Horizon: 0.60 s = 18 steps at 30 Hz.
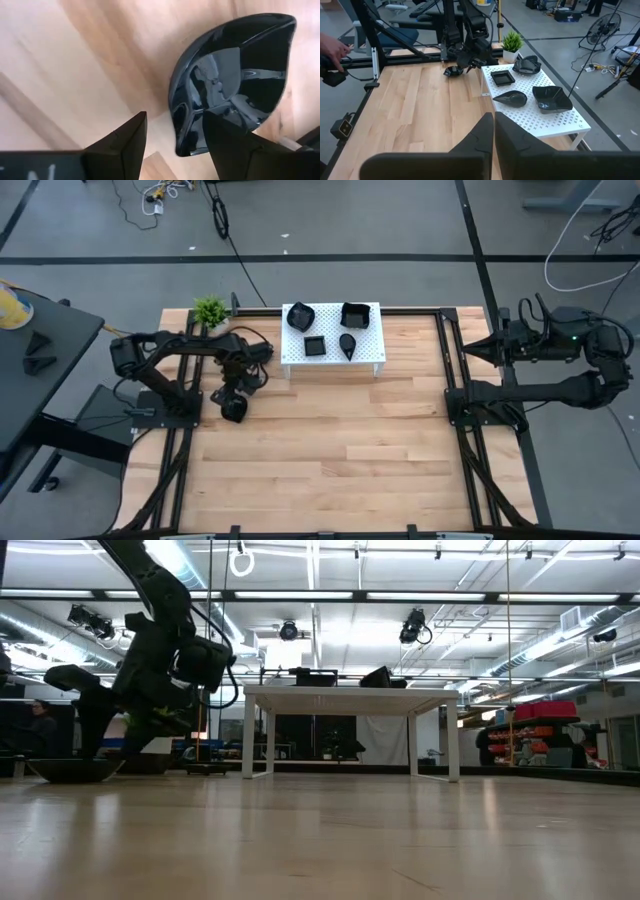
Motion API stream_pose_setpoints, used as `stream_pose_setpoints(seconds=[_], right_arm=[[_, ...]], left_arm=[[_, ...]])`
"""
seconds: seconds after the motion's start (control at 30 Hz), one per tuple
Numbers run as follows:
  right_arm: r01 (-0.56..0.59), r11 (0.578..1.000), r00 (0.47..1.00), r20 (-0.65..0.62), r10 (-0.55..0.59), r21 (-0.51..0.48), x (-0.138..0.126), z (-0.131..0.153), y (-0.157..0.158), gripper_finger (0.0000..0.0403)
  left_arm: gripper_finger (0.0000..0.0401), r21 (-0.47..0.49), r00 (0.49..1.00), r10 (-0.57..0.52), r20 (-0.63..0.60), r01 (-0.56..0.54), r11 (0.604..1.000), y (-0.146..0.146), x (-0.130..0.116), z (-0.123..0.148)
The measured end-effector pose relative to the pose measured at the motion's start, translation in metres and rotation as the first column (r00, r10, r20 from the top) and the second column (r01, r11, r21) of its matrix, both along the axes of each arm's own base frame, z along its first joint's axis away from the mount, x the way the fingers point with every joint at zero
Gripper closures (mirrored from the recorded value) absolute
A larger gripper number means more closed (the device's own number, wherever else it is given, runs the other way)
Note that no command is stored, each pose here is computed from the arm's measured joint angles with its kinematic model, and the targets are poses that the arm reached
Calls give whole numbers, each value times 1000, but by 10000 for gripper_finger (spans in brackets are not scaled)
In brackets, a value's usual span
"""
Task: Pick & Place Mini shaped plates
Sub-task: Stack the leaf-shaped plate on top of the leaf-shaped plate on the shelf
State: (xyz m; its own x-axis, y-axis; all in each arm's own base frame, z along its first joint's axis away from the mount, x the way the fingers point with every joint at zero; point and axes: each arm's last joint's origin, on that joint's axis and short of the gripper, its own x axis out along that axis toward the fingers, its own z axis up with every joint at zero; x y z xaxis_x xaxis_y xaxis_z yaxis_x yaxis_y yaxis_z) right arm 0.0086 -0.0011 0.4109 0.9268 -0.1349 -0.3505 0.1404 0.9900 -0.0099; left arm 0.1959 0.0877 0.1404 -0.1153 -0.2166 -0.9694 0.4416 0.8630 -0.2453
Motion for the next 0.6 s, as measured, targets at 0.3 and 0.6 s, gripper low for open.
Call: stream_pose_setpoints(seconds=[0.3, 0.6], right_arm=[[0, 1000, 1000, 0, 0, 0, 0, 0, 0, 383], [0, 1000, 1000, 0, 0, 0, 0, 0, 0, 383]], left_arm=[[214, -24, 1000, -1, -16, 1, 1000, -2, -1, 0], [284, -24, 1000, -1, -16, 1, 1000, -2, -1, 0]])
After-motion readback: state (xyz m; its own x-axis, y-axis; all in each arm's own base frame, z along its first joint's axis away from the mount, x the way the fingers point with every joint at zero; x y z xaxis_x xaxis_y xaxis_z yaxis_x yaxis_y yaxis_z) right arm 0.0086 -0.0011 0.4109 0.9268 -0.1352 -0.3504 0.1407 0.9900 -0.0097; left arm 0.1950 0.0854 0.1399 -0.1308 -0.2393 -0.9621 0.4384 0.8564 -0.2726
